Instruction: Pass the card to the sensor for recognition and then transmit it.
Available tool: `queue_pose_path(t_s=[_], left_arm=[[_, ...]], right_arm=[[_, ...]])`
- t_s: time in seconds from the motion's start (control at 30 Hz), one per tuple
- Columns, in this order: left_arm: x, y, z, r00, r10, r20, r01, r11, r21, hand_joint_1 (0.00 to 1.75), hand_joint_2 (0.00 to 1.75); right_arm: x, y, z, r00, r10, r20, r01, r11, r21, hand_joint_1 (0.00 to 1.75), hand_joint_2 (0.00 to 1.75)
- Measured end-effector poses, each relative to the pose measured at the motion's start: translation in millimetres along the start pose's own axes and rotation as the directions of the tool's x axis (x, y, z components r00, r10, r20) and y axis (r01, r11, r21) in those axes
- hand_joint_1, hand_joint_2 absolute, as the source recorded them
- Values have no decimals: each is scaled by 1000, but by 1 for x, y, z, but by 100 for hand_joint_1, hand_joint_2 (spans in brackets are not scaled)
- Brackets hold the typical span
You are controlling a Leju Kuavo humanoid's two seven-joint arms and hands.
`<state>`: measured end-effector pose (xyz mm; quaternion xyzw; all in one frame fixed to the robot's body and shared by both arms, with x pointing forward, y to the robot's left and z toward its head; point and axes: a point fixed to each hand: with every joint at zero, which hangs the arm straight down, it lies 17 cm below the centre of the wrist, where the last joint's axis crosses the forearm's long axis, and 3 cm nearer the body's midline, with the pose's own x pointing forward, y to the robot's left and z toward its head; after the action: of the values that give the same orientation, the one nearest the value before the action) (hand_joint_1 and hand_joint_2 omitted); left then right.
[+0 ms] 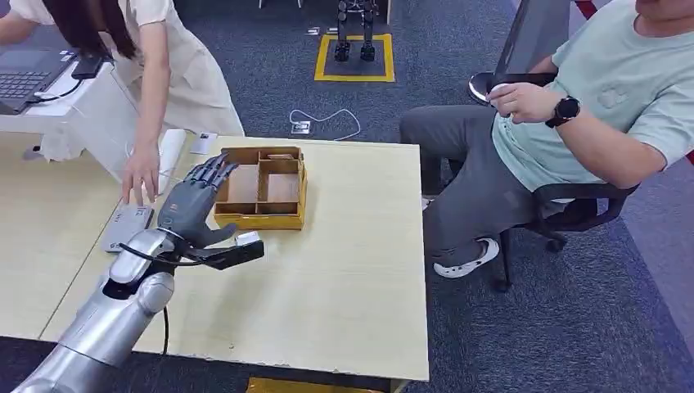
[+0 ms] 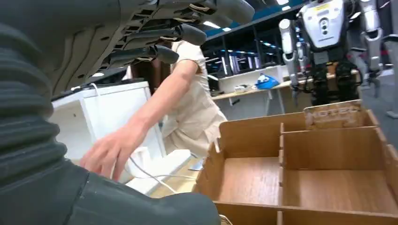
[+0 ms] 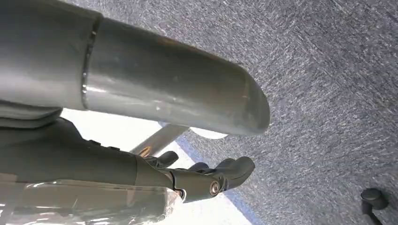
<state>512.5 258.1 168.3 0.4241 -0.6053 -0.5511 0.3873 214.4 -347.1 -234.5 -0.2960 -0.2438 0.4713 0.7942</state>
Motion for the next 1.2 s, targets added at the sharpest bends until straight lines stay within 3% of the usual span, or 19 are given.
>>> queue_pose_path(t_s=[0.73, 1.2], left_arm=[[1, -34, -8, 996, -45, -77, 42, 998, -38, 0, 175], [-20, -56, -5, 986, -53, -156, 41, 996, -79, 0, 175]], right_arm=[[3, 2, 0, 1000, 13, 7, -13, 1000, 8, 0, 0], [8, 1, 0, 1000, 21, 17, -21, 1000, 11, 0, 0]])
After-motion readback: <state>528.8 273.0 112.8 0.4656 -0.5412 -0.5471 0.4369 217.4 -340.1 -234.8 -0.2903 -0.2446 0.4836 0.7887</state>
